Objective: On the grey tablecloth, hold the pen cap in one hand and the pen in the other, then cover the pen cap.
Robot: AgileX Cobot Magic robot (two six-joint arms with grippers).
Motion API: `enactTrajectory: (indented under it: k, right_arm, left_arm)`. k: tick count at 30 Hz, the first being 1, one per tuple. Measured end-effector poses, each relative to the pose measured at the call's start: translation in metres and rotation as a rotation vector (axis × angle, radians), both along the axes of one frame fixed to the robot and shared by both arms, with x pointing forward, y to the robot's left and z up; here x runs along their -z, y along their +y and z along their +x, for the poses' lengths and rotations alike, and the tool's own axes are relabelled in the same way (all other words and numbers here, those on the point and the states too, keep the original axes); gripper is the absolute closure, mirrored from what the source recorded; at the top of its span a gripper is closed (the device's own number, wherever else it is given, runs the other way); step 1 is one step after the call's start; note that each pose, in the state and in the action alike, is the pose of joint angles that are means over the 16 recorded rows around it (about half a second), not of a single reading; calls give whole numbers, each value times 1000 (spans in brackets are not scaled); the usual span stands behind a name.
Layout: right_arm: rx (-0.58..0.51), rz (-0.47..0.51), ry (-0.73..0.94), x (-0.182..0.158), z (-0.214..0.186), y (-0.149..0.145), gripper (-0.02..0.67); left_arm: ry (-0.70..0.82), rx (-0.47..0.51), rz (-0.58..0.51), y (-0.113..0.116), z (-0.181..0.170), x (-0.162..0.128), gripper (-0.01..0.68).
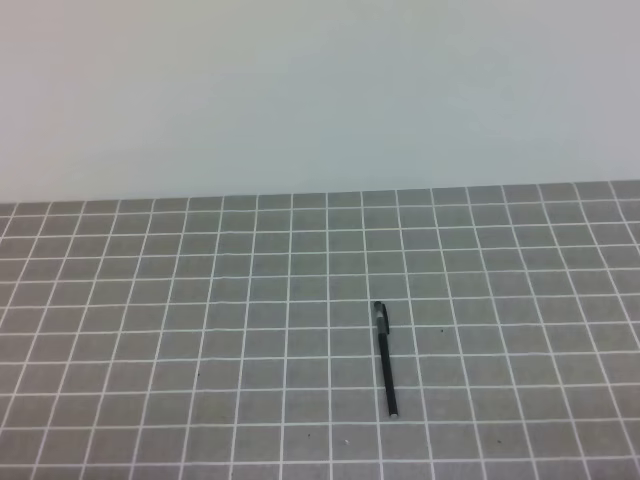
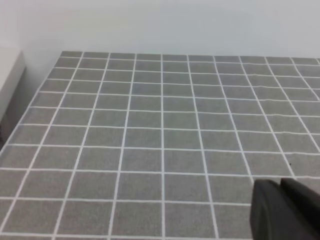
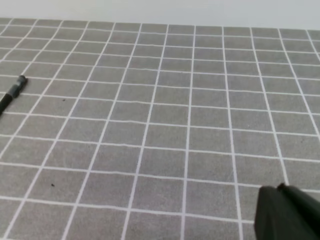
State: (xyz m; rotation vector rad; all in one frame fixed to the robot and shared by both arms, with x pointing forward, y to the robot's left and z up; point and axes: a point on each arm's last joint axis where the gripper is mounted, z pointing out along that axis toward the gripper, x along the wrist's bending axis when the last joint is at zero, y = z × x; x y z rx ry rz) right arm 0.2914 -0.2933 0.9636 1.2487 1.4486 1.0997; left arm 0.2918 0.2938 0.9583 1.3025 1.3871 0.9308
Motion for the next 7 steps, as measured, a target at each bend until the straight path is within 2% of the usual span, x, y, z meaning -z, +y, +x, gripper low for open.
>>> enactTrajectory:
  k: [7]
  right_arm:
    - [0, 0, 0, 0, 0, 0, 645]
  left_arm:
    - [0, -20, -1, 1, 0, 0, 674]
